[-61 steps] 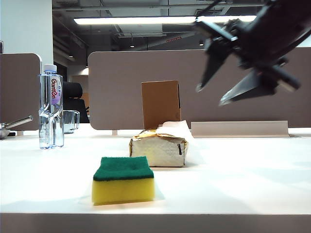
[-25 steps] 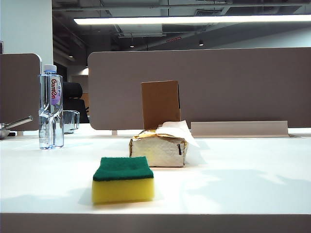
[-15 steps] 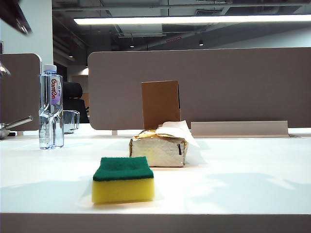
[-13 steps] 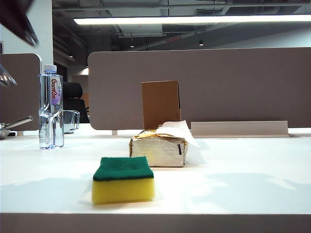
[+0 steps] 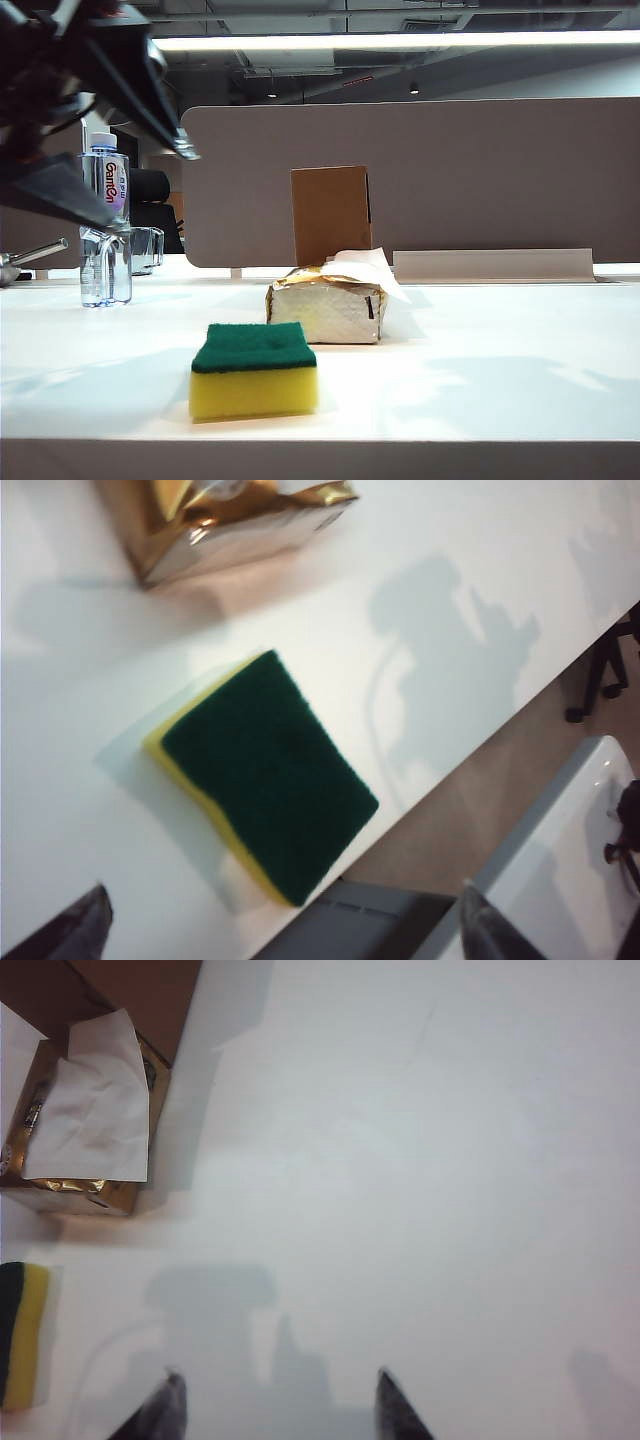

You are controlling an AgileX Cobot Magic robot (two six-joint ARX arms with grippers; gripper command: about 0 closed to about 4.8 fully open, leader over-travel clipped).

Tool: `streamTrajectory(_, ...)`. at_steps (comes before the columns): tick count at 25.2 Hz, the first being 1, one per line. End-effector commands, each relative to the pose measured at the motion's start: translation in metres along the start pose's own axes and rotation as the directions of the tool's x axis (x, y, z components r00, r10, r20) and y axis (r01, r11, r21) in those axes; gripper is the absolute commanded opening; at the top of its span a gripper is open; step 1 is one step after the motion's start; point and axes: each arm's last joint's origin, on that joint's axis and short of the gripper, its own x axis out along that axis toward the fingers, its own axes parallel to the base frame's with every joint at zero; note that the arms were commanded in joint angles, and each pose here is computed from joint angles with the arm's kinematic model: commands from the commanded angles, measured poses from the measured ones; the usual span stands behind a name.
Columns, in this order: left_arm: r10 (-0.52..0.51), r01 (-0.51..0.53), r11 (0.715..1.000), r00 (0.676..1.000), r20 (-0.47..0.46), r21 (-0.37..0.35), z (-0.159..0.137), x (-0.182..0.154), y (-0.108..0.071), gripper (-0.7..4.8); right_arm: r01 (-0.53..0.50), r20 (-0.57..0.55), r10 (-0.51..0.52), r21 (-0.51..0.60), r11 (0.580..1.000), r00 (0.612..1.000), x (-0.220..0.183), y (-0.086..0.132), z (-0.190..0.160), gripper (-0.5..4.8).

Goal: Move the sponge from right to left to wipe the table, avoiding obstacles on the table, and finally reaching the bottle of mineral water.

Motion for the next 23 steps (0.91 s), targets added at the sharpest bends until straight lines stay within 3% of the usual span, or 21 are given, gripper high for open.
streamTrajectory(1, 0.045, -0.047, 0.996, 0.998, 0.034, 0.071, 0.004, 0.01, -0.017, 4.79, -0.009, 0.014, 0.009, -0.004, 1.0, 1.0, -0.002, 0.001, 0.001, 2.42)
streamTrajectory(5, 0.033, -0.036, 0.997, 0.999, 0.028, 0.075, 0.005, 0.028, -0.029, 4.79, -0.014, 0.013, 0.014, -0.004, 1.0, 1.0, -0.002, 0.001, 0.001, 2.42)
streamTrajectory(7, 0.034, -0.034, 0.999, 0.999, 0.007, 0.029, 0.007, 0.038, -0.025, 4.79, -0.018, 0.01, 0.018, -0.003, 1.0, 1.0, -0.003, 0.001, 0.0, 2.42)
streamTrajectory(14, 0.045, -0.047, 0.998, 0.996, -0.073, -0.033, 0.005, 0.059, -0.012, 4.79, -0.031, 0.002, 0.031, 0.0, 1.0, 1.0, -0.003, 0.002, -0.001, 2.42)
streamTrajectory(23, 0.049, -0.058, 0.997, 0.985, -0.166, -0.049, -0.002, 0.084, -0.005, 4.79, -0.033, 0.007, 0.033, 0.001, 0.999, 0.999, -0.004, 0.002, -0.001, 2.41)
